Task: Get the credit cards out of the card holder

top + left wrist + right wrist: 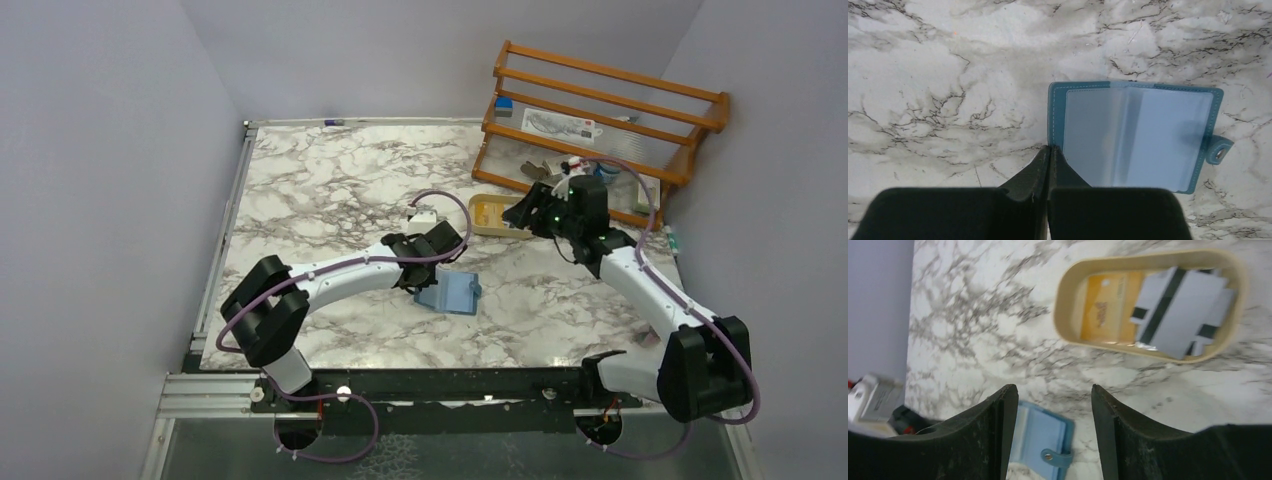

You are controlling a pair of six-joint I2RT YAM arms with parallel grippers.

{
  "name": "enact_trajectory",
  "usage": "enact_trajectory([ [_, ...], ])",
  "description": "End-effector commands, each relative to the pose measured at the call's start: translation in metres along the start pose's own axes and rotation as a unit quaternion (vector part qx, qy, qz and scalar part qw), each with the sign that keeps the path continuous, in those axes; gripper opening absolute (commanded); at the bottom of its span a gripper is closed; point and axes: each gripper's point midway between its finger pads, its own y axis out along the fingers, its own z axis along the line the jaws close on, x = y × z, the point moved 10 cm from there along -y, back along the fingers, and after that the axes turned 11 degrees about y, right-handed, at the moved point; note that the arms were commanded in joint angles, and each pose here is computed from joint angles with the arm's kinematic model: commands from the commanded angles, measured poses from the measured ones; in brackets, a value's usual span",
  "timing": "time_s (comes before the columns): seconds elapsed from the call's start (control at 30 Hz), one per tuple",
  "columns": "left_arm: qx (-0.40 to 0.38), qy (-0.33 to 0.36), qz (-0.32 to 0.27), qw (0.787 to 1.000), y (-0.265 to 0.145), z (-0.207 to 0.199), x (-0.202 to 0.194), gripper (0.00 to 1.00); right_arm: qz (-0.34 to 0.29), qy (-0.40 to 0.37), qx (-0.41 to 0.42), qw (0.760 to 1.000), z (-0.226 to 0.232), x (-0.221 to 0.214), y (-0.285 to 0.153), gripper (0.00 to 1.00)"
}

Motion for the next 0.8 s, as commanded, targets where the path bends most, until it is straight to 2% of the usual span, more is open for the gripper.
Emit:
enact_trajectory([
  [0.0, -0.051, -0.027, -0.018, 0.998, 0.002, -0.002, 0.001, 0.00, 0.036, -0.033, 0.087, 0.995, 0.041, -0.022, 0.005, 0.60],
  [0.13, -0.048, -0.050, -0.009, 0.998, 0.014, 0.005, -0.013, 0.00, 0.107, -0.018, 0.188, 0.976, 0.062, -0.050, 0.014, 0.60],
  [0.2, -0.045, -0.056, -0.001, 0.997, 0.022, 0.008, -0.023, 0.00, 0.137, 0.000, 0.214, 0.967, 0.064, -0.064, 0.021, 0.60],
  [0.53, -0.039, -0.070, 0.026, 0.996, 0.049, 0.014, -0.058, 0.00, 0.250, 0.013, 0.188, 0.950, 0.062, -0.147, 0.054, 0.59],
  [0.77, -0.039, -0.074, 0.030, 0.996, 0.053, 0.021, -0.067, 0.00, 0.281, 0.017, 0.152, 0.947, 0.050, -0.172, 0.056, 0.58],
])
